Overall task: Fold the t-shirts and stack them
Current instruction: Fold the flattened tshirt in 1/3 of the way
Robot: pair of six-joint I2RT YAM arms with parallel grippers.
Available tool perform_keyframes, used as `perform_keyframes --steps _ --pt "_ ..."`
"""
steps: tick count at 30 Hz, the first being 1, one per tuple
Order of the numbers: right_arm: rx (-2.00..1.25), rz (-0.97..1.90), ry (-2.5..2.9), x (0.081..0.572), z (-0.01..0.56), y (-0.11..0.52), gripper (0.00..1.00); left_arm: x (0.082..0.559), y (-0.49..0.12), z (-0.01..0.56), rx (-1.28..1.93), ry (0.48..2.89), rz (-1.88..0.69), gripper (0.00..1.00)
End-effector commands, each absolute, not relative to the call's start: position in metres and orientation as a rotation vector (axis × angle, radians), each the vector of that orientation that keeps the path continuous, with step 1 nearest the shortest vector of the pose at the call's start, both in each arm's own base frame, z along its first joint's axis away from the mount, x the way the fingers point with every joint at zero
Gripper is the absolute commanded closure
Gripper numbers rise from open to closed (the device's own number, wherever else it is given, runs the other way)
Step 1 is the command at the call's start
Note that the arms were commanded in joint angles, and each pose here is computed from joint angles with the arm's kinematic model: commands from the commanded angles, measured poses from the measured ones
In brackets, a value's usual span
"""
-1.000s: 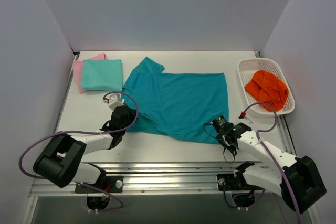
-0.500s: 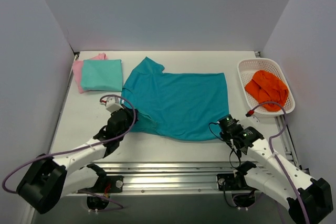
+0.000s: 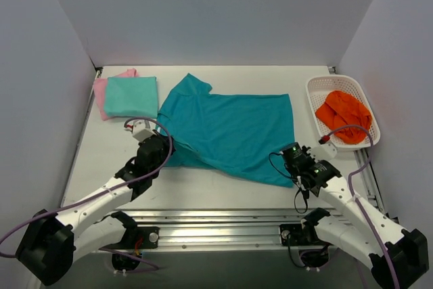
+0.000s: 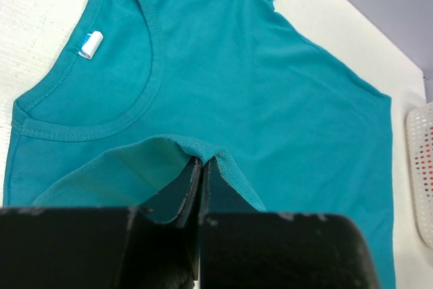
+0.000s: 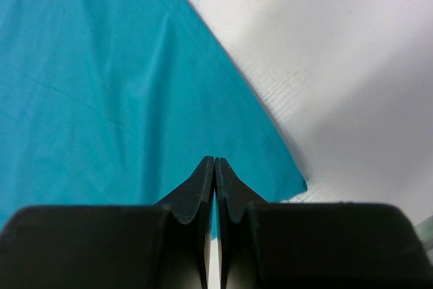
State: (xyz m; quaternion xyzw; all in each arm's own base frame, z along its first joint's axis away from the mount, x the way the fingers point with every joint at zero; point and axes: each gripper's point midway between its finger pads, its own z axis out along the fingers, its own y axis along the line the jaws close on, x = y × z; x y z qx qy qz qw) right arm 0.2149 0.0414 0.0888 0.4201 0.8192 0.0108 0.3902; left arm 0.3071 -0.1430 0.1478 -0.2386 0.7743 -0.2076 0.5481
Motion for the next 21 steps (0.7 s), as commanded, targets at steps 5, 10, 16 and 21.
perform_keyframes --steps 5,10,16,21 --pt "1.062 -0.009 1.972 0.243 0.108 0.040 1.00 0.324 -0.156 0.154 -0.529 1.829 -0.487 0.98" --pt "0.976 -0.008 2.063 0.241 0.109 0.049 0.49 0.323 -0.156 0.151 -0.521 1.828 -0.487 0.98" --pt "0.929 -0.008 2.225 0.213 0.102 0.053 0.00 0.323 -0.159 0.142 -0.515 1.835 -0.498 0.98" --pt "0.998 -0.025 2.296 0.200 0.089 0.049 0.00 0.327 -0.164 0.139 -0.508 1.839 -0.510 0.98"
